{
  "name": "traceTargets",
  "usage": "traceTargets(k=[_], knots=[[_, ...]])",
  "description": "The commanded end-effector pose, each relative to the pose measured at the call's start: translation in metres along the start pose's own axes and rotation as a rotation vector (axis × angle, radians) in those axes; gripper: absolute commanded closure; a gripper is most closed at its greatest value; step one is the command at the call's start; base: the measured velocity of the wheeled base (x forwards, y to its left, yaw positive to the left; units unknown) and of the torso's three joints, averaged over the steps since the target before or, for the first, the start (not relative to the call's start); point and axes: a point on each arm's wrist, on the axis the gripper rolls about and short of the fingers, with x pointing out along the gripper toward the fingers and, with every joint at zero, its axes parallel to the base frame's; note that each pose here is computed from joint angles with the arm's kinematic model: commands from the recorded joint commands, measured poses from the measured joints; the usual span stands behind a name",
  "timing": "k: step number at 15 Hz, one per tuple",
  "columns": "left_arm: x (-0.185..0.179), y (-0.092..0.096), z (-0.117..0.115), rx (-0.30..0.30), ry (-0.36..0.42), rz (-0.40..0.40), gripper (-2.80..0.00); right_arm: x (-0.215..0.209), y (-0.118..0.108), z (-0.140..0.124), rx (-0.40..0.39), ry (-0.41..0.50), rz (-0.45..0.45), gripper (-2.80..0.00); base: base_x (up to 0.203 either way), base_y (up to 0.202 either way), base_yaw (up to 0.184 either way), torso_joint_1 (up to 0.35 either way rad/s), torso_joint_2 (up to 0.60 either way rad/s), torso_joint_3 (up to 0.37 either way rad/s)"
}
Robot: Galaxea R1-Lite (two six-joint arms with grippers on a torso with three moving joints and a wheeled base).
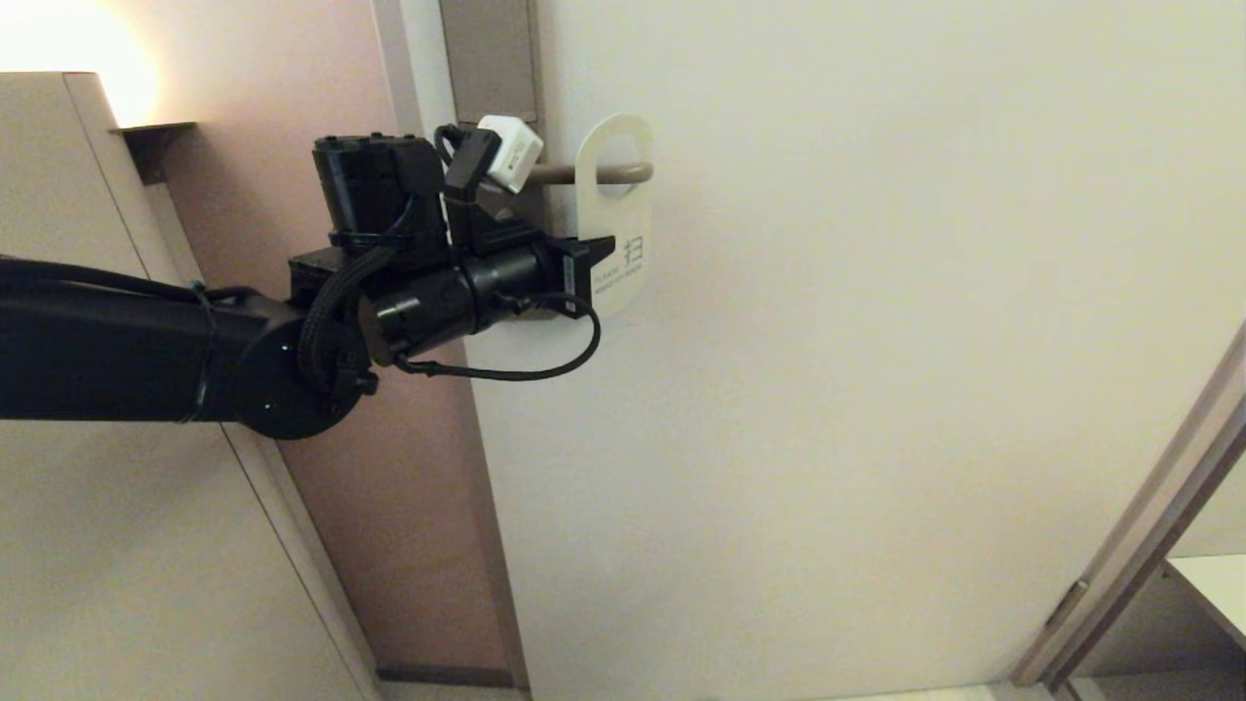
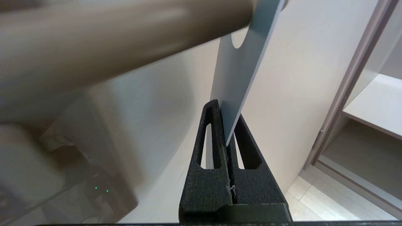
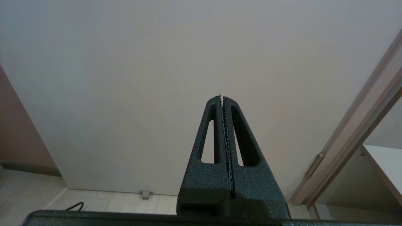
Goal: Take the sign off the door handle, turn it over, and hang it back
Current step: Take down the sign
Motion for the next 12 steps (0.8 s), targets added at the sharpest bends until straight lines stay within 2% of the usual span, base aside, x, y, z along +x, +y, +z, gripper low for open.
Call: traceTargets(k=[1, 9, 12], knots=[[0.005, -0.003, 0.0, 0.002, -0.006, -0.01, 0.0, 0.0, 0.0, 0.0, -0.002, 0.0, 0.0, 0.0, 0.0, 0.0, 0.0, 0.0, 0.0, 0.0], [0.015, -0.013, 0.002, 0.005, -0.017, -0.043, 0.0, 0.0, 0.0, 0.0, 0.0, 0.0, 0.001, 0.0, 0.0, 0.0, 0.0, 0.0, 0.0, 0.0], [0.017, -0.023, 0.002, 0.004, -0.018, -0.071, 0.0, 0.0, 0.0, 0.0, 0.0, 0.0, 0.0, 0.0, 0.0, 0.0, 0.0, 0.0, 0.0, 0.0]])
